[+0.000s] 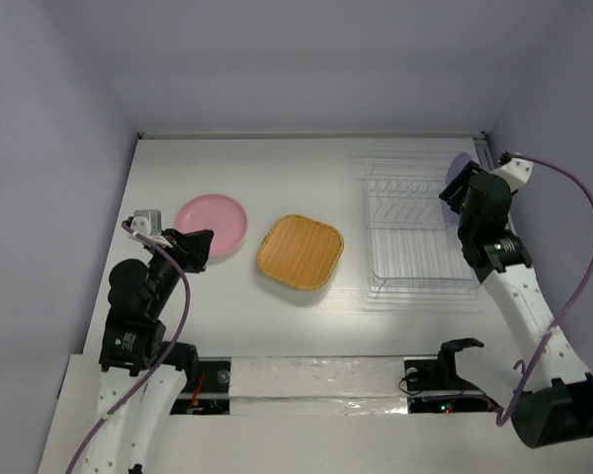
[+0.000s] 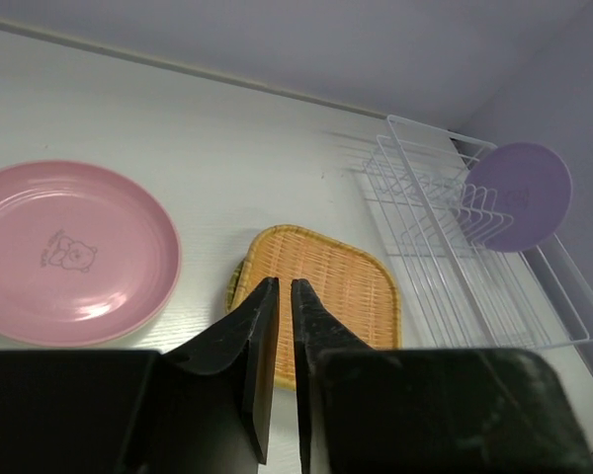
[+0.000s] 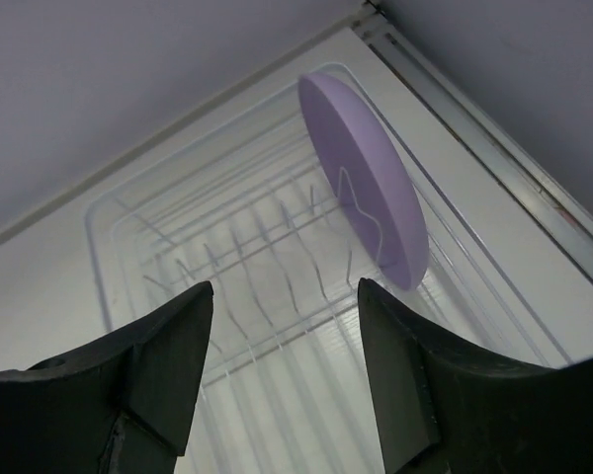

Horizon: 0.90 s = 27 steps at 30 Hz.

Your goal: Unload the plates from the dish rack

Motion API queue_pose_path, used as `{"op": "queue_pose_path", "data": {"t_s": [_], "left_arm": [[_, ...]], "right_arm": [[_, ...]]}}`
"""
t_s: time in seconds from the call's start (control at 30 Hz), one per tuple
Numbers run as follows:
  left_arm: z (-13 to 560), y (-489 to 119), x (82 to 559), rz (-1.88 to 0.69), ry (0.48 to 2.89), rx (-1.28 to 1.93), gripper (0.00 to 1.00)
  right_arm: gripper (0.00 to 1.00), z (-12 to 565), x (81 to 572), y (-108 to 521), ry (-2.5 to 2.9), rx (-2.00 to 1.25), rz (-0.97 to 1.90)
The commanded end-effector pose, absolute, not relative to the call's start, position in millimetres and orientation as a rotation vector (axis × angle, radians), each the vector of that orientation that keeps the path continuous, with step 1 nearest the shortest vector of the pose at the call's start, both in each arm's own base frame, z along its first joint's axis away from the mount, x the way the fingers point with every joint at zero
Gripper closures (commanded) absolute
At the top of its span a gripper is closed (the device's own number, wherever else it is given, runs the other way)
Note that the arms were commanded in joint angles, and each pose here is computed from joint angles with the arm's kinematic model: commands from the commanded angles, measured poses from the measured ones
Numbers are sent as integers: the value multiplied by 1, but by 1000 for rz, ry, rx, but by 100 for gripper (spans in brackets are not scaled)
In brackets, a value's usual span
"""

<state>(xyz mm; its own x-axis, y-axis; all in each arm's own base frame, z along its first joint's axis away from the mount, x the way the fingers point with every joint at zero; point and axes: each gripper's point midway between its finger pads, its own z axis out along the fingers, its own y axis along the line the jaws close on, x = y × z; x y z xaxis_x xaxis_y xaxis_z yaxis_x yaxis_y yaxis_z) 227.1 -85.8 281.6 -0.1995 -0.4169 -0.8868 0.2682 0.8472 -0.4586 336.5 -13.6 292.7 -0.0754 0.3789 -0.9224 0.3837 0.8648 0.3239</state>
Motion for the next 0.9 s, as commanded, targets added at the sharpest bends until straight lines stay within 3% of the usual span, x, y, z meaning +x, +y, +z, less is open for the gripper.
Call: {"op": "queue_pose_path", "data": {"t_s": [0.0, 0.13, 0.57, 0.73, 0.87], "left_arm": [[305, -91, 221, -645, 1586, -83, 92], [314, -97, 208, -680, 1548, -48, 84], [328, -104, 188, -724, 1491, -10, 82], [330, -105, 184, -735, 1481, -2, 82], [333, -104, 182, -737, 1470, -3, 82]], "right_arm": [[34, 273, 350, -43, 1739, 673, -221], [35, 251, 373, -58, 1828, 711, -332], [43, 214, 379, -111, 1919, 786, -696], [57, 204, 385, -120, 1954, 771, -797], [77, 204, 385, -124, 1976, 761, -857]]}}
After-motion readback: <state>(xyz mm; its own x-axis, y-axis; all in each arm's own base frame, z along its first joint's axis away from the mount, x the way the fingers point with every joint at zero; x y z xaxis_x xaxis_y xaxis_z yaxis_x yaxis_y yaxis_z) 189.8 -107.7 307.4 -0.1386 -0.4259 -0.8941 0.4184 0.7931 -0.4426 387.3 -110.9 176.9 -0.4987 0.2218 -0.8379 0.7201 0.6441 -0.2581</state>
